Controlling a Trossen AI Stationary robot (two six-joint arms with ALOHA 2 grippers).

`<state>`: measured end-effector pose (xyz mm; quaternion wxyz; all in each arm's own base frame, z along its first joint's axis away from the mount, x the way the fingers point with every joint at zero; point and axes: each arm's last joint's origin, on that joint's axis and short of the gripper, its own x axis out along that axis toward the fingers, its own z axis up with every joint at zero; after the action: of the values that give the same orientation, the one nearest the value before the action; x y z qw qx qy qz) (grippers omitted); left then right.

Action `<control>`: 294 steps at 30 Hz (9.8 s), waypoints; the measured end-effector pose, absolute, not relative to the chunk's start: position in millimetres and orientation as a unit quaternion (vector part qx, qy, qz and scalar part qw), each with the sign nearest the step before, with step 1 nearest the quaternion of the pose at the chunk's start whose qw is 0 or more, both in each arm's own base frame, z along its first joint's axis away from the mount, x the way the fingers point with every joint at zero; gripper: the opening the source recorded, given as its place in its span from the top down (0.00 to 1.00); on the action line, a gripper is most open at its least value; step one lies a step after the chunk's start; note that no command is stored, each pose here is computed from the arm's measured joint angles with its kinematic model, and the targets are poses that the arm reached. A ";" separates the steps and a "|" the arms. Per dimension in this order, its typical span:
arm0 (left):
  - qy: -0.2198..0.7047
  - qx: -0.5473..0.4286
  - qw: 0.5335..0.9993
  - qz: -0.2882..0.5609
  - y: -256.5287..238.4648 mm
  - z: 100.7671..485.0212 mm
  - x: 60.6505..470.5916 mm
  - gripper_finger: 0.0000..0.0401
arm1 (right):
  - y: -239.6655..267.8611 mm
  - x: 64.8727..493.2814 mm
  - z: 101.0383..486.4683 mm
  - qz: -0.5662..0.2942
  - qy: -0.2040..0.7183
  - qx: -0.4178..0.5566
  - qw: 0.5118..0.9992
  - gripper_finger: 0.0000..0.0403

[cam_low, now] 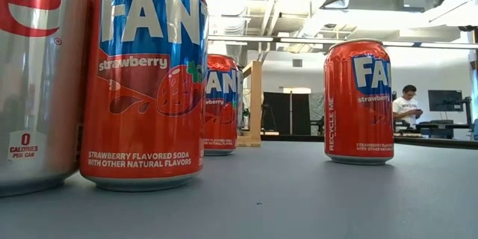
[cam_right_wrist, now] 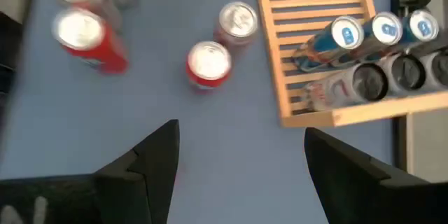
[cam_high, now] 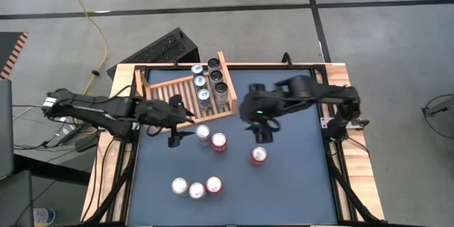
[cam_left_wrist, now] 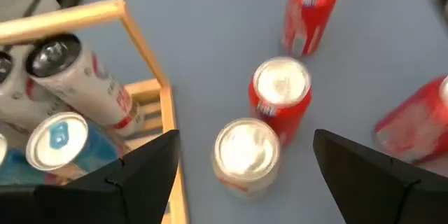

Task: Place canned beverage on shelf
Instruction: Put the right silver soda can on the shelf, then put the left silver soda can on the shelf aligned with the other silver soda can

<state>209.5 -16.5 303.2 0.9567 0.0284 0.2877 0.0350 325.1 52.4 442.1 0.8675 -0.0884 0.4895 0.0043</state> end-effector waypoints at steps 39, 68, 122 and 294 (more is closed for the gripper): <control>0.425 0.032 0.900 -0.084 16.3 219.8 279.1 0.21 | 134.5 239.4 480.9 -0.014 0.404 -0.062 0.912 0.31; 0.322 0.023 0.944 0.070 21.1 284.5 231.6 0.27 | 139.4 229.8 485.1 -0.010 0.385 -0.110 0.916 0.31; 0.438 -0.060 0.868 0.228 228.2 244.8 195.0 0.28 | 102.6 179.8 519.6 -0.027 0.314 -0.118 0.942 0.31; 0.487 -0.021 0.871 -0.059 -214.6 271.7 208.8 0.14 | 121.5 211.8 500.3 -0.037 0.356 -0.076 0.931 0.31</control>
<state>208.8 -214.6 271.7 0.8709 -0.0208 0.4874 -0.0586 211.8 121.5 500.3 0.9308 -0.0755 0.3558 -0.0365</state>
